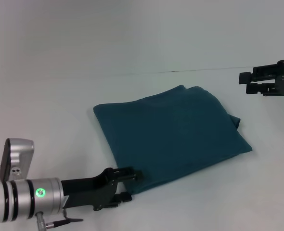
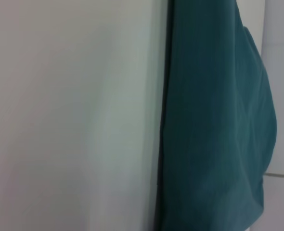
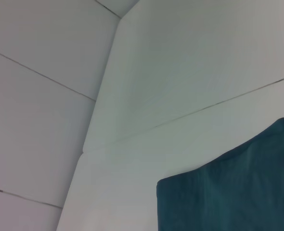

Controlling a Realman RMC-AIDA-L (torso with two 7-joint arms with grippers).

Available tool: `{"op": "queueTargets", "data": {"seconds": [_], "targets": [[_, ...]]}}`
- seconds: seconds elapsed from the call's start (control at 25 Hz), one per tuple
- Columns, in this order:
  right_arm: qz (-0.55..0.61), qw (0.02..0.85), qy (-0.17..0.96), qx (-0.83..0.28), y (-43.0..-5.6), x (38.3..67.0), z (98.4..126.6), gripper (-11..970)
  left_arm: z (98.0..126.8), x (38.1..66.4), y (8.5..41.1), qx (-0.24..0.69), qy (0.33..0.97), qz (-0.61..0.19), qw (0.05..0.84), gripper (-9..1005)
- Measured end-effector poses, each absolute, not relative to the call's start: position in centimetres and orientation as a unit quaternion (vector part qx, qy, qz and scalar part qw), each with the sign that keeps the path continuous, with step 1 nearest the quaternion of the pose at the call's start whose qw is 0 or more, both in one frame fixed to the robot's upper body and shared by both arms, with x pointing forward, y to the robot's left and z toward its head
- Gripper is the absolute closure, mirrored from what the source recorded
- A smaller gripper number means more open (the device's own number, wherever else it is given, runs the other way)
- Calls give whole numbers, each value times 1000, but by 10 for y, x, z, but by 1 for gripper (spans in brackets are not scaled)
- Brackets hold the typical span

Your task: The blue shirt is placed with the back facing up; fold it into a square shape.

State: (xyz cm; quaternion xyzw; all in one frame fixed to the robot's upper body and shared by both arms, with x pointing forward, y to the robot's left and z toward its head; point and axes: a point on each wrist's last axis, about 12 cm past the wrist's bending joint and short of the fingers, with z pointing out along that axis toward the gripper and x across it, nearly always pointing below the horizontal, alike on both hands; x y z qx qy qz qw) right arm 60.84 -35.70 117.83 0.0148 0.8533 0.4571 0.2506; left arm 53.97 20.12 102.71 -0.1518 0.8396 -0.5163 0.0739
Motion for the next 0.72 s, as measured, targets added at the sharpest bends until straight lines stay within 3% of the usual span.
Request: {"op": "queueTargets", "data": {"seconds": [0.72], "targets": [[454,254,854,20,-359,608,1177,421,1027,535,200,-149,837,-524,58,214]]}}
